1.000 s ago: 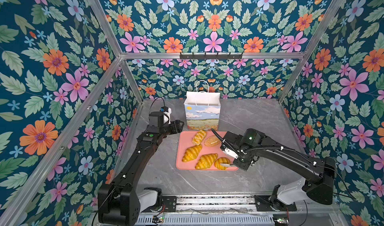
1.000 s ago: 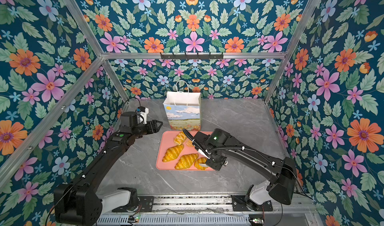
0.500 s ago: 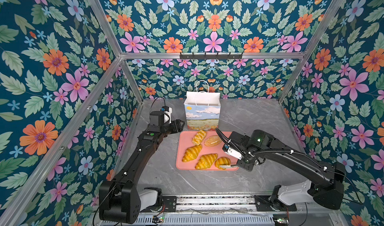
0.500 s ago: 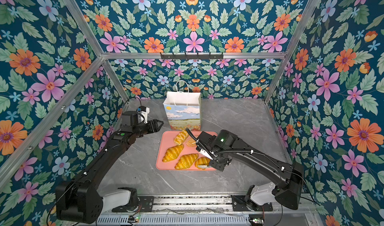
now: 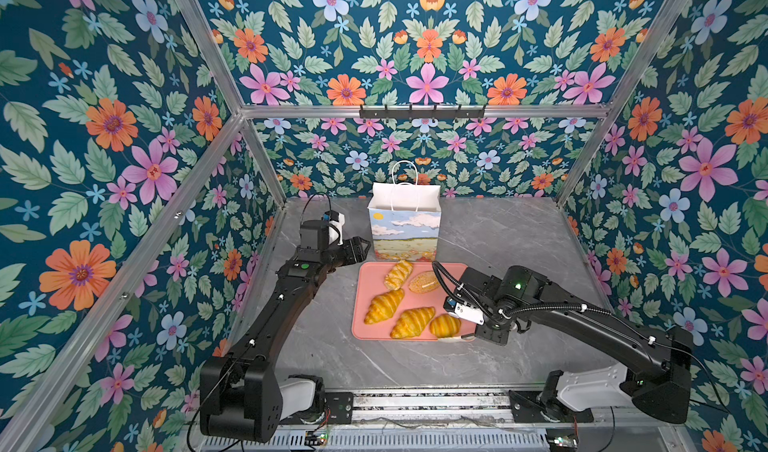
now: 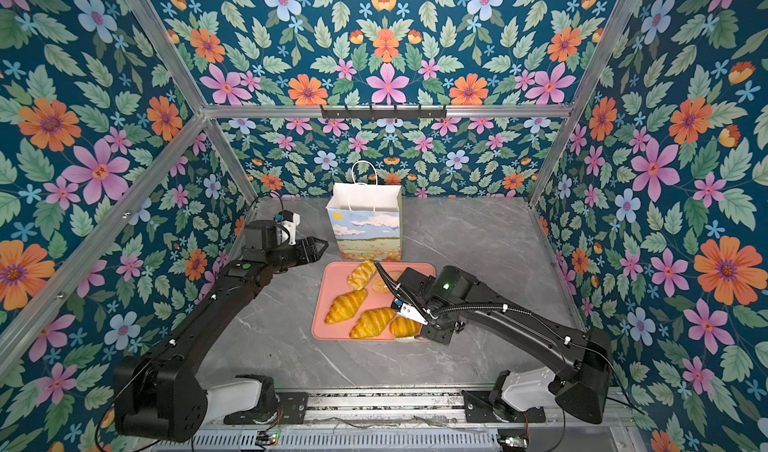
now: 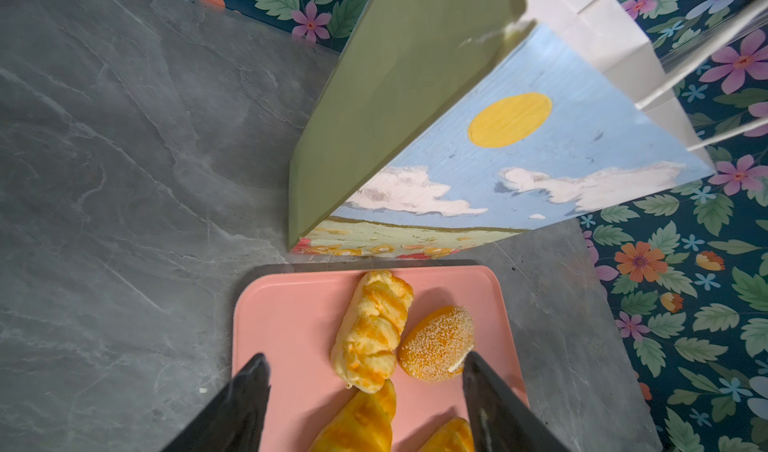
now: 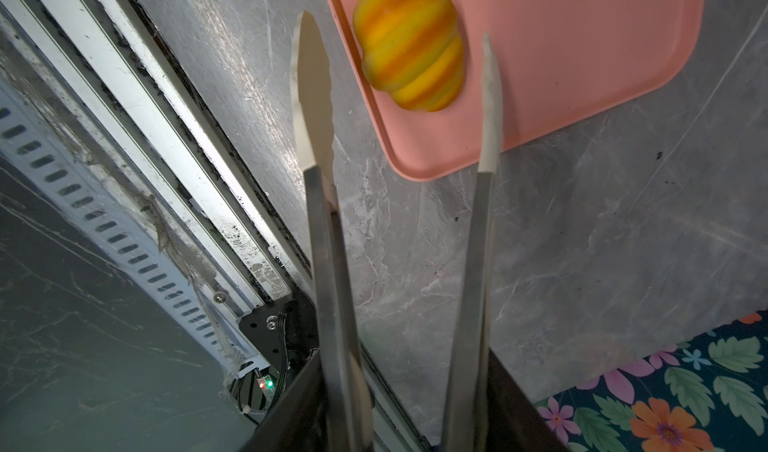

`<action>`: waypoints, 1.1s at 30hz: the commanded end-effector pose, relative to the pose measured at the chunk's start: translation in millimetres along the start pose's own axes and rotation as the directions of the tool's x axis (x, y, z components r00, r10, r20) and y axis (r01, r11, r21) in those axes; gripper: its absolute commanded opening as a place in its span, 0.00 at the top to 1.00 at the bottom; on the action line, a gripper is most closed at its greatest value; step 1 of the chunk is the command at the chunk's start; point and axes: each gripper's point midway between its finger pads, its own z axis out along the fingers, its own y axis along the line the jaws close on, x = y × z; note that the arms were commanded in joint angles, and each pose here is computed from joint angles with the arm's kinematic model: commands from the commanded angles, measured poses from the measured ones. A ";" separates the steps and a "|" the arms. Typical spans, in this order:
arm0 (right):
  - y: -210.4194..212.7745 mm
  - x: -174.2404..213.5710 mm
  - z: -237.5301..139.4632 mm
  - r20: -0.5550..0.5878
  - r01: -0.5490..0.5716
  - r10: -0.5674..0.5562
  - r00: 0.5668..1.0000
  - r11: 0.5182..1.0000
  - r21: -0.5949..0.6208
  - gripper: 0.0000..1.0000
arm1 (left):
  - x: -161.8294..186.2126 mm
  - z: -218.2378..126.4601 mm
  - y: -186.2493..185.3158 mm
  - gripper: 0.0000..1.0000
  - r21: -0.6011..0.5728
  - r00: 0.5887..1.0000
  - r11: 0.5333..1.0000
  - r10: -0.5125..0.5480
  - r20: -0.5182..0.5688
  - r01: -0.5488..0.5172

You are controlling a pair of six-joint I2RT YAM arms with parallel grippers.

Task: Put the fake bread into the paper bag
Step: 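Lower the open tongs around the striped croissant nearest the robot, then close the tongs on the striped croissant and lift it from the tray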

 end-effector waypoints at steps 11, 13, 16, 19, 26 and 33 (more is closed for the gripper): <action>-6.9 6.1 12.8 -0.023 0.018 -0.018 1.000 1.000 -0.023 0.48 | -3.9 -1.0 -7.5 0.26 0.042 1.000 0.999 0.007 0.020 -0.008; -7.6 4.6 14.2 -0.022 0.021 -0.021 1.000 0.999 -0.025 0.48 | -4.4 -1.9 -8.1 0.26 0.043 1.000 0.999 0.010 0.023 -0.011; -14.3 1.6 19.7 -0.026 0.032 -0.032 0.999 0.999 0.006 0.49 | -3.8 -2.0 -8.0 0.26 0.043 1.000 0.999 0.007 0.019 -0.008; -15.4 1.1 25.7 -0.046 0.032 -0.032 0.998 0.999 -0.001 0.50 | -3.2 -3.0 -8.2 0.26 0.042 1.000 0.999 0.012 0.018 -0.013; -15.1 -5.1 30.0 -0.037 0.038 -0.039 0.999 0.999 -0.019 0.50 | -3.4 -3.7 -7.5 0.26 0.036 1.000 0.999 0.020 0.019 -0.021; -14.4 -12.0 34.2 -0.034 0.038 -0.039 0.999 0.999 -0.035 0.50 | -2.7 -1.9 -8.0 0.26 0.041 1.000 0.999 0.021 0.013 -0.021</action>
